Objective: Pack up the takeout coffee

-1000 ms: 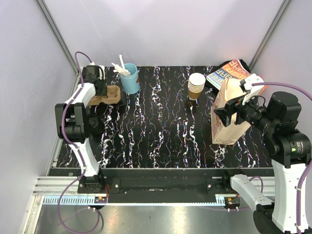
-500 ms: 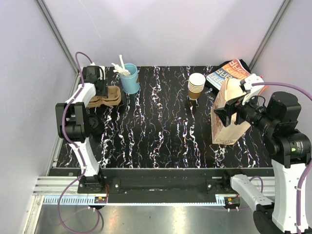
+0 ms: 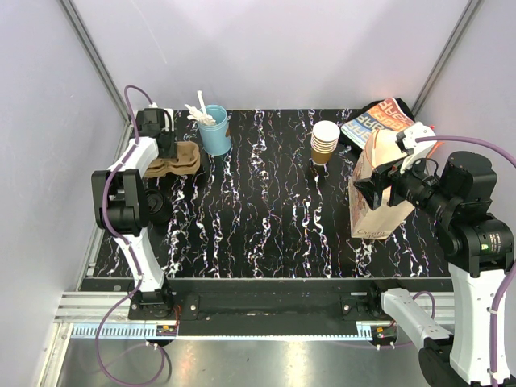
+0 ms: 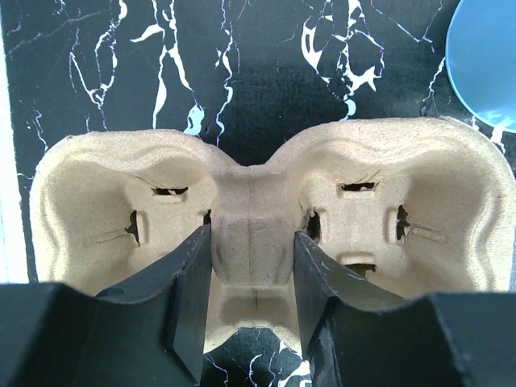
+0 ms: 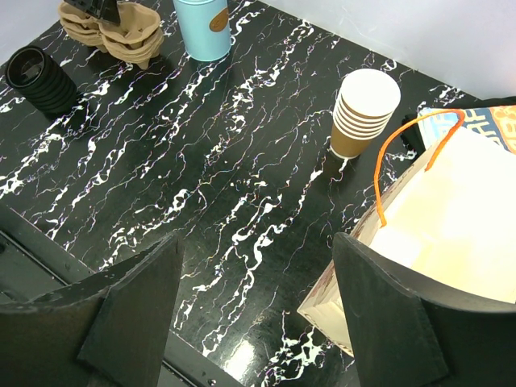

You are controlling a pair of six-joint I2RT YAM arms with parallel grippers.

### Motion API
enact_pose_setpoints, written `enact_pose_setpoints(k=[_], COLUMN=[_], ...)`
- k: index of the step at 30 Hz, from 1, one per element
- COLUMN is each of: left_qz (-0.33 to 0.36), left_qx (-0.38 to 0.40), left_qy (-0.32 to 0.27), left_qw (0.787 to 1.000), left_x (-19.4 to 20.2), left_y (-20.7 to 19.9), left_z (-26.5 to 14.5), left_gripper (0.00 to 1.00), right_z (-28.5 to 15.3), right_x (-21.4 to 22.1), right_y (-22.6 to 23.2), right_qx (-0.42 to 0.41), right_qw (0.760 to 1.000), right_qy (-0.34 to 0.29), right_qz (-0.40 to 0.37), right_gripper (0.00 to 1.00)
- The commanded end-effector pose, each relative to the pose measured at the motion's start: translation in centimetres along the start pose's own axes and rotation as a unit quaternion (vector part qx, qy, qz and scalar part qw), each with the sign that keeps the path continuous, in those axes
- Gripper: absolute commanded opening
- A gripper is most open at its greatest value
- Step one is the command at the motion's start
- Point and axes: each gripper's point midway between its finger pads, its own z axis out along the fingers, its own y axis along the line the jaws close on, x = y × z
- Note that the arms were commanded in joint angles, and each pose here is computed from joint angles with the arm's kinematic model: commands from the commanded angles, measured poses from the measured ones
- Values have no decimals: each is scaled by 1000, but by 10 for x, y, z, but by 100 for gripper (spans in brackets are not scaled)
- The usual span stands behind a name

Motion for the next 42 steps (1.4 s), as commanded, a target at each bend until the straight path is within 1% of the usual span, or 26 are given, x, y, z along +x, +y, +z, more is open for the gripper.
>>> enact_pose_setpoints(k=[1, 5, 8, 11, 15, 17, 18, 19, 21, 22, 23, 24, 25, 27, 28, 30, 31, 33, 34, 35, 36, 37, 38, 39, 40, 42], left_qz=[-6, -3, -2, 5, 20, 32, 43, 50, 78, 95, 107, 134, 159, 203, 233, 276, 303, 337, 358, 373, 393, 415, 431, 454, 473, 504], left_qx=[-20, -22, -24, -23, -17, -2, 5, 20, 42, 62, 71, 84, 108, 124, 147, 160, 191, 222, 248, 261, 273, 297, 310, 322, 337, 357], left_qy=[-97, -125, -143, -150, -167, -181, -179, -199, -206, -226, -226, -233, -253, -259, -267, -271, -277, -270, -268, -264, -251, -246, -239, -225, -221, -199], left_qw=[995, 992, 989, 988, 986, 983, 983, 978, 974, 968, 966, 960, 948, 936, 924, 908, 892, 874, 859, 851, 841, 824, 813, 800, 784, 761], left_x=[-66, -81, -88, -88, -84, -83, -77, -81, -77, -79, -74, -72, -70, -59, -51, -38, -28, -13, -2, 3, 12, 24, 31, 42, 54, 73], left_y=[13, 16, 19, 20, 20, 16, 13, 9, -2, -14, -19, -31, -52, -74, -101, -124, -152, -179, -202, -214, -229, -251, -262, -277, -293, -316], left_z=[-50, -78, -98, -113, -147, -162, -165, -184, -199, -217, -224, -232, -252, -262, -272, -283, -294, -299, -306, -309, -304, -309, -311, -303, -306, -295], left_gripper=[32, 31, 27, 27, 27, 27, 27, 27, 27, 27, 27, 27, 27, 27, 28, 28, 29, 29, 29, 30, 30, 30, 31, 31, 31, 31], right_z=[-2, -4, -7, -8, -12, -15, -16, -17, -18, -19, -19, -19, -19, -18, -18, -18, -18, -20, -22, -23, -25, -26, -27, -29, -29, -31], right_x=[-8, -12, -18, -22, -28, -32, -33, -36, -39, -42, -43, -45, -47, -48, -50, -50, -51, -55, -57, -58, -58, -59, -59, -55, -53, -46], right_y=[4, 2, 2, 0, -1, -1, -1, 0, -1, -1, -2, -4, -5, -11, -12, -17, -19, -25, -26, -27, -26, -25, -21, -18, -17, -12], right_qx=[-9, -4, -1, 3, 9, 11, 11, 11, 13, 14, 17, 20, 24, 36, 40, 50, 55, 72, 78, 81, 80, 78, 68, 62, 57, 43], right_qw=[1000, 1000, 1000, 1000, 999, 999, 999, 999, 999, 998, 998, 998, 998, 997, 997, 996, 996, 994, 993, 992, 992, 992, 991, 992, 992, 991], right_qy=[-14, -17, -23, -26, -30, -34, -35, -38, -40, -44, -45, -46, -48, -48, -50, -49, -49, -56, -60, -61, -62, -64, -64, -58, -55, -44], right_qz=[0, -5, -10, -15, -24, -28, -29, -31, -32, -33, -36, -36, -38, -41, -45, -51, -54, -63, -67, -73, -76, -81, -92, -95, -99, -116], right_gripper=[80, 80, 80, 80, 80, 80, 80, 80, 80, 81, 80, 80, 81, 81, 81, 82, 82, 82, 82, 82, 84, 86, 87, 89, 89, 90])
